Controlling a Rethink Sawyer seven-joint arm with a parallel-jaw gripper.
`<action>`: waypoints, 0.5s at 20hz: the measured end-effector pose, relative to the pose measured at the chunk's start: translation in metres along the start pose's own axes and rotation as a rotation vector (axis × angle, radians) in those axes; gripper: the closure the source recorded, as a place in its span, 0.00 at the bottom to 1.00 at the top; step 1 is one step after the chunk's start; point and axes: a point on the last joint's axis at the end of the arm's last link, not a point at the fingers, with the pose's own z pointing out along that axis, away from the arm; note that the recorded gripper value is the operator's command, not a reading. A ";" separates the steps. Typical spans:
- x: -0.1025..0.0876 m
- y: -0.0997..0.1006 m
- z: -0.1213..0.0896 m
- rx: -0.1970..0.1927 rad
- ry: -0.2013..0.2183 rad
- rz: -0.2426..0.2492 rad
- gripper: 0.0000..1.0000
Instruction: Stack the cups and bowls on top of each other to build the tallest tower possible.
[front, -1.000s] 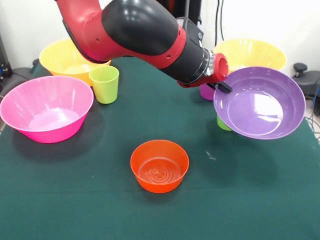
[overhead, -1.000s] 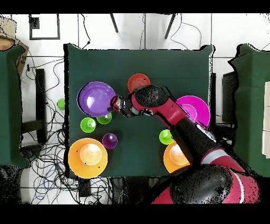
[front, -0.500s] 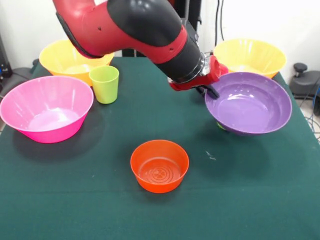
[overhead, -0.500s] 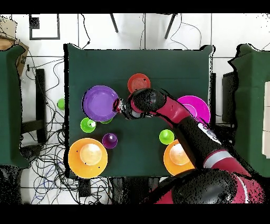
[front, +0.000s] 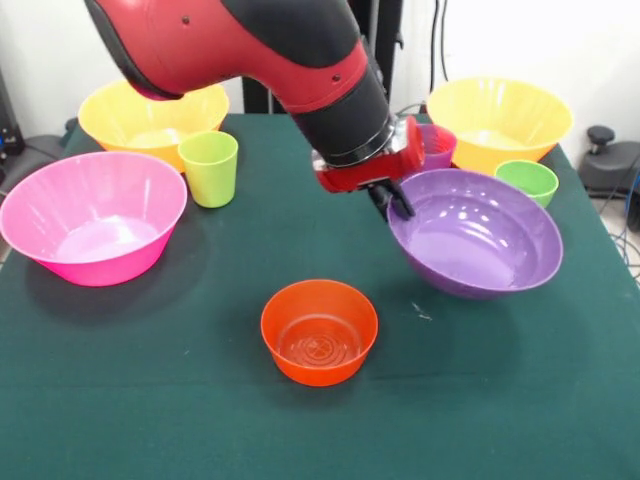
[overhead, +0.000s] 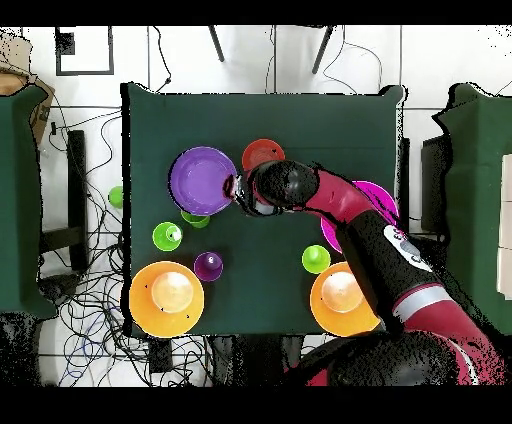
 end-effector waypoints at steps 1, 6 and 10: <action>-0.003 -0.002 -0.002 0.003 -0.009 -0.003 1.00; -0.028 -0.013 -0.022 0.017 -0.046 0.000 1.00; -0.038 -0.017 -0.032 0.019 -0.049 0.005 1.00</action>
